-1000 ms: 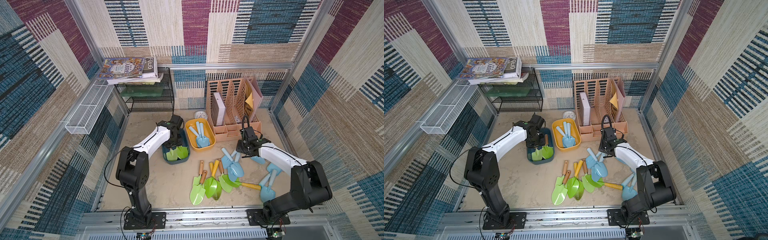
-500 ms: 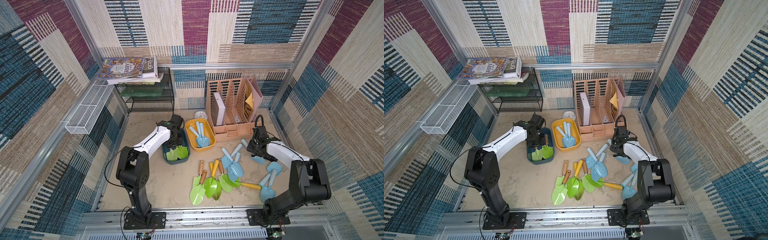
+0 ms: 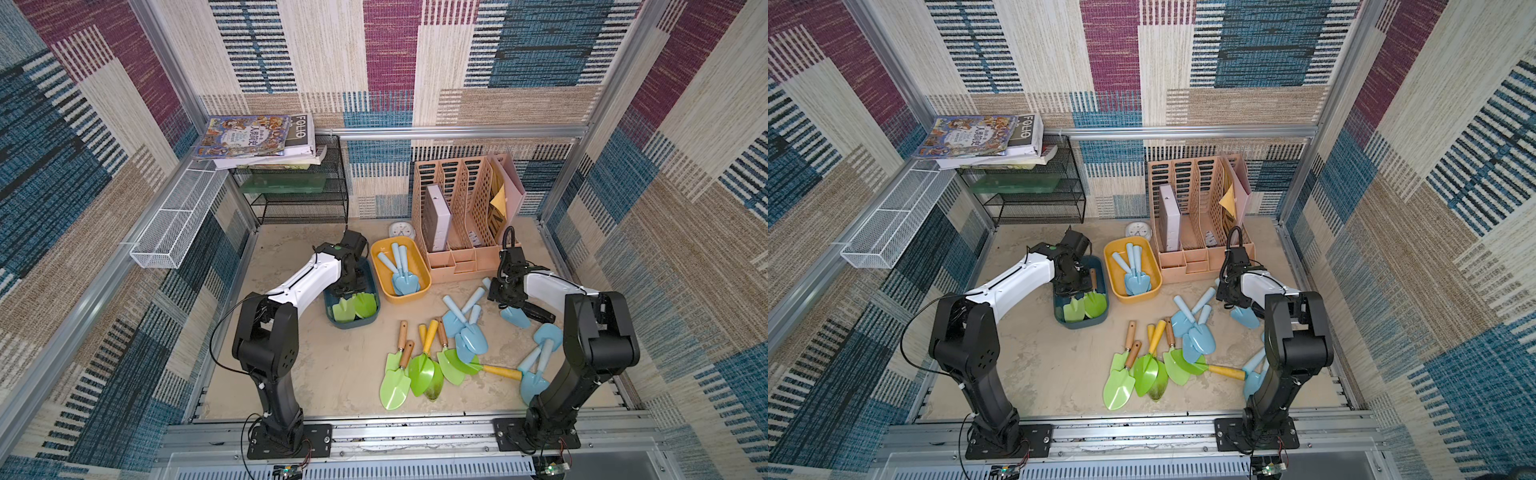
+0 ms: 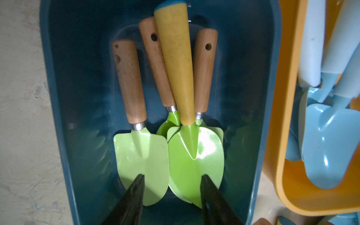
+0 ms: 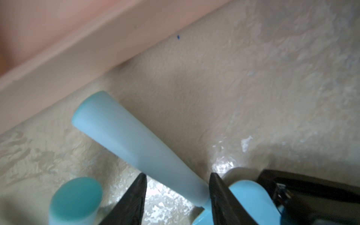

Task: Sort the small shovels by color and place them into the storage box
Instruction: Pick up the shovel from the center of the board.

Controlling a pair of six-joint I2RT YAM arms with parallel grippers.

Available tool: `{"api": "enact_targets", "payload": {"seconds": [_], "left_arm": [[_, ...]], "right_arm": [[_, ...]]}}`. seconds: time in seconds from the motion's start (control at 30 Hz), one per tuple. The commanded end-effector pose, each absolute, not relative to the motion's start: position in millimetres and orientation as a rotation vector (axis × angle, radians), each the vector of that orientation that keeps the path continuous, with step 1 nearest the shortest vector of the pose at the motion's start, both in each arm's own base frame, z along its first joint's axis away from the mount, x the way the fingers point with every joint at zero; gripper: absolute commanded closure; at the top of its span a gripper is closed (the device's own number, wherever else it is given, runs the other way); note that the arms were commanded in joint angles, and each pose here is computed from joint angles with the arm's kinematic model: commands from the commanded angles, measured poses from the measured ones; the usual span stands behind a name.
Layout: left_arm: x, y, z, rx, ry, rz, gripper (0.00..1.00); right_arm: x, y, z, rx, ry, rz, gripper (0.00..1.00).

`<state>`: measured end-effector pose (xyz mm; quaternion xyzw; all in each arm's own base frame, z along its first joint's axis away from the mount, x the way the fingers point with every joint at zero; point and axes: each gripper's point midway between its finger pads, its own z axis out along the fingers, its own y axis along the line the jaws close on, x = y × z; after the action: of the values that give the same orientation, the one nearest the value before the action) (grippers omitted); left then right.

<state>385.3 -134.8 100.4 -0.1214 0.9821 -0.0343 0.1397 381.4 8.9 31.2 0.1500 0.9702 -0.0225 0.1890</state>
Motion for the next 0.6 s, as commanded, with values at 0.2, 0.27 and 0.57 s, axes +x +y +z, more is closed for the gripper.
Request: {"api": "enact_targets", "payload": {"seconds": [0.2, 0.27, 0.57], "left_arm": [[382.1, -138.4, 97.0, -0.361, 2.857, -0.126, 0.52], [382.7, -138.9, 97.5, -0.36, 2.856, -0.13, 0.52], [383.8, -141.1, 96.0, -0.356, 2.861, -0.142, 0.53]], "right_arm": [[364.6, 31.9, 11.6, 0.351, 2.802, 0.008, 0.65], [358.3, 33.5, 7.5, 0.354, 2.816, 0.003, 0.72], [346.8, 23.8, 25.3, 0.423, 2.765, -0.082, 0.87]]}}
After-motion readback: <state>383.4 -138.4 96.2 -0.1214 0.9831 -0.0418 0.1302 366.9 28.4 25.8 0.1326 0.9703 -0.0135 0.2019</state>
